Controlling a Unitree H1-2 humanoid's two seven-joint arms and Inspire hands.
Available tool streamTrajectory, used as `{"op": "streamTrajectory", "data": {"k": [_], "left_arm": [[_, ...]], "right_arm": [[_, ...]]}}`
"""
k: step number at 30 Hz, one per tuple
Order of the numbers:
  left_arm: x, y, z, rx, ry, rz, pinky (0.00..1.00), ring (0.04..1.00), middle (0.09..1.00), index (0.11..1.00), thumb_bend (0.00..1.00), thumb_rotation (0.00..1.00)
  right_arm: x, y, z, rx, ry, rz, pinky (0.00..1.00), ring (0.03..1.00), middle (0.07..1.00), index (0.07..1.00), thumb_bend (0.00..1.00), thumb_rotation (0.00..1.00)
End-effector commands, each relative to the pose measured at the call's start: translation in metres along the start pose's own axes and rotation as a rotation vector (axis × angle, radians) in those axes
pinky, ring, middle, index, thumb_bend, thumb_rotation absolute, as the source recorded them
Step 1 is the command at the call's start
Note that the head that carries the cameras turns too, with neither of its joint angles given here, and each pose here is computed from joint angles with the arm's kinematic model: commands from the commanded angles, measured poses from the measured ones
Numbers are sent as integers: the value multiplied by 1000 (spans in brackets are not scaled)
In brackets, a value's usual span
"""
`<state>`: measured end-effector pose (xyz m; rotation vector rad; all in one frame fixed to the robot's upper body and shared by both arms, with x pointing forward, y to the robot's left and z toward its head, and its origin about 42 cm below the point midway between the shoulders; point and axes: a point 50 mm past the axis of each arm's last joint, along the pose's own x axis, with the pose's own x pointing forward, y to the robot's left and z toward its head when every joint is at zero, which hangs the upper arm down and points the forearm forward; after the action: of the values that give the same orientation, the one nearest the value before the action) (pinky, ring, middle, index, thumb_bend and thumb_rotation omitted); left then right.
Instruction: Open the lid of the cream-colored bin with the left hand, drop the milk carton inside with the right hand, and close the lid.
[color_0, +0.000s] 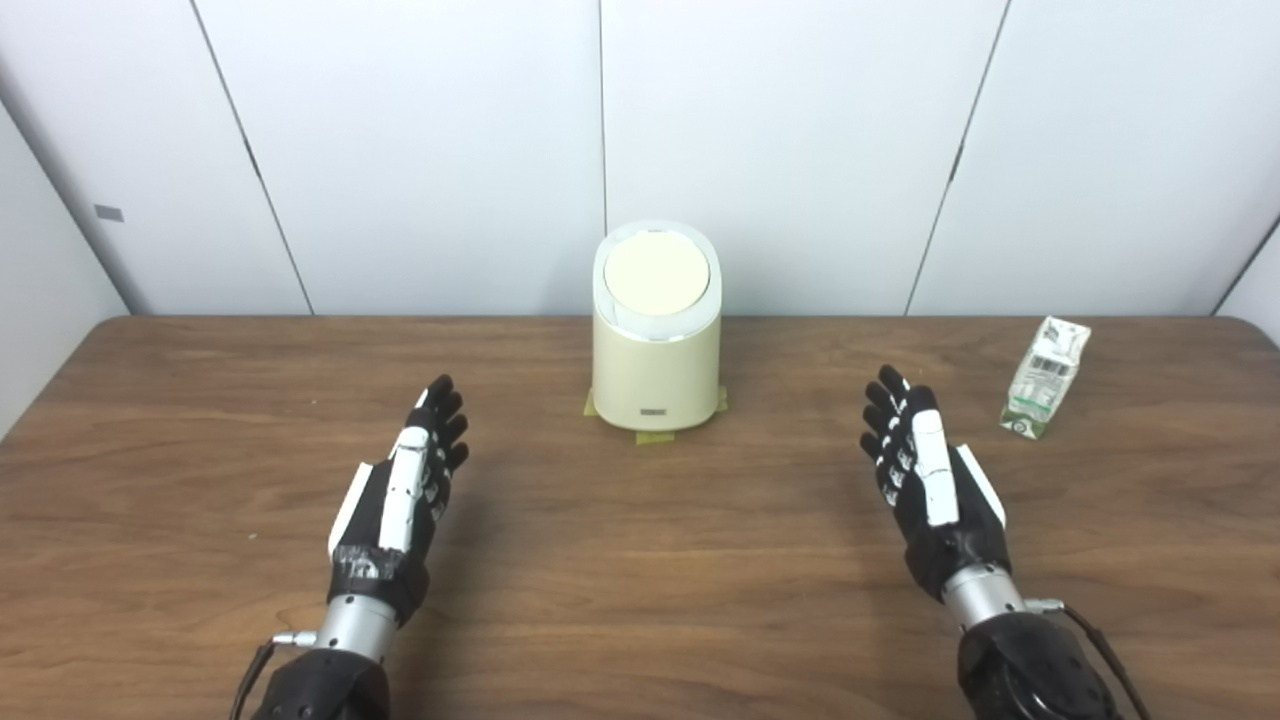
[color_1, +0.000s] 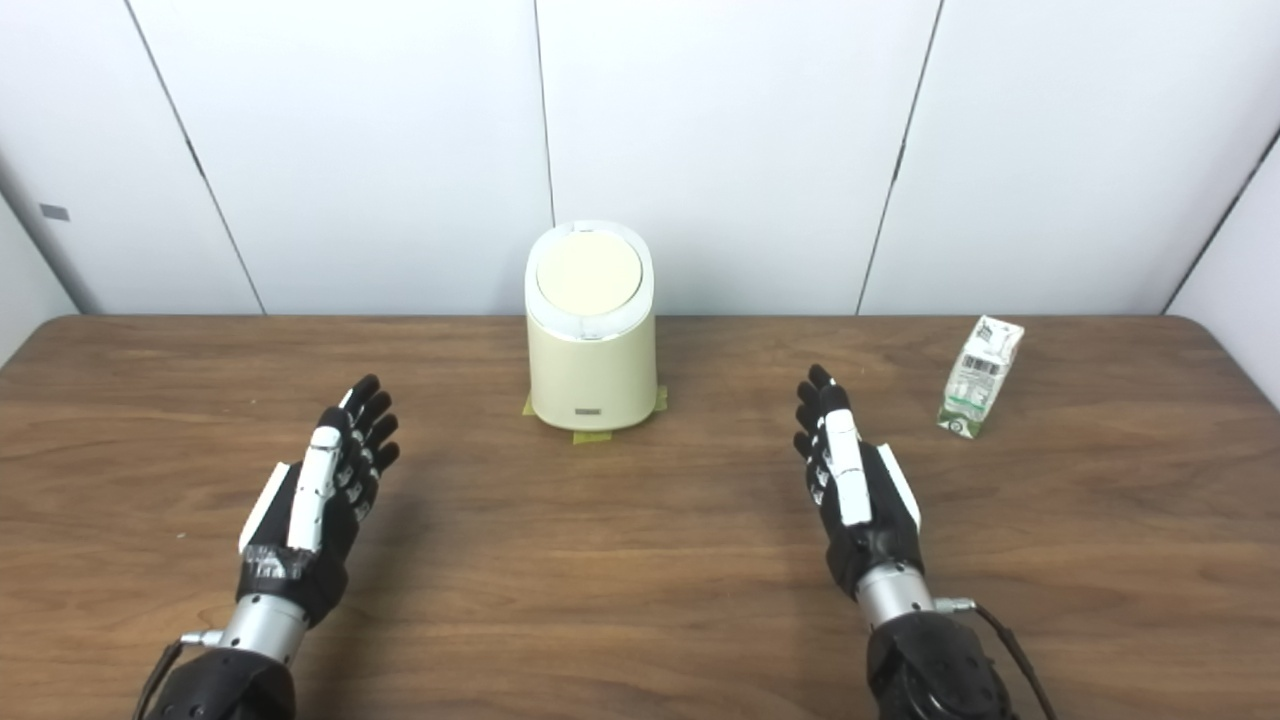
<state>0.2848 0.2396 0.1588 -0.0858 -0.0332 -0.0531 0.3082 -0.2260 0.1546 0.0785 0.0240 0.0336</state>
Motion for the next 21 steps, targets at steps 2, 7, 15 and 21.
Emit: {"op": "streamTrajectory", "data": {"k": [2,7,15,21], "left_arm": [[8,-3,16,7,-66,-21,1000,1000,1000,1000,489,1000],[8,-2,17,2,-69,-14,1000,1000,1000,1000,489,1000],[8,0,17,19,-53,-21,1000,1000,1000,1000,478,1000],[9,-1,20,-29,-47,-36,1000,1000,1000,1000,513,987]], "right_arm": [[6,4,21,5,-80,14,1000,995,987,998,656,1000],[6,5,21,0,-80,15,1000,994,984,998,663,1000],[7,8,21,-3,-82,19,1000,996,988,1000,664,1000],[8,13,23,2,-76,17,999,999,992,1000,663,1000]]}}
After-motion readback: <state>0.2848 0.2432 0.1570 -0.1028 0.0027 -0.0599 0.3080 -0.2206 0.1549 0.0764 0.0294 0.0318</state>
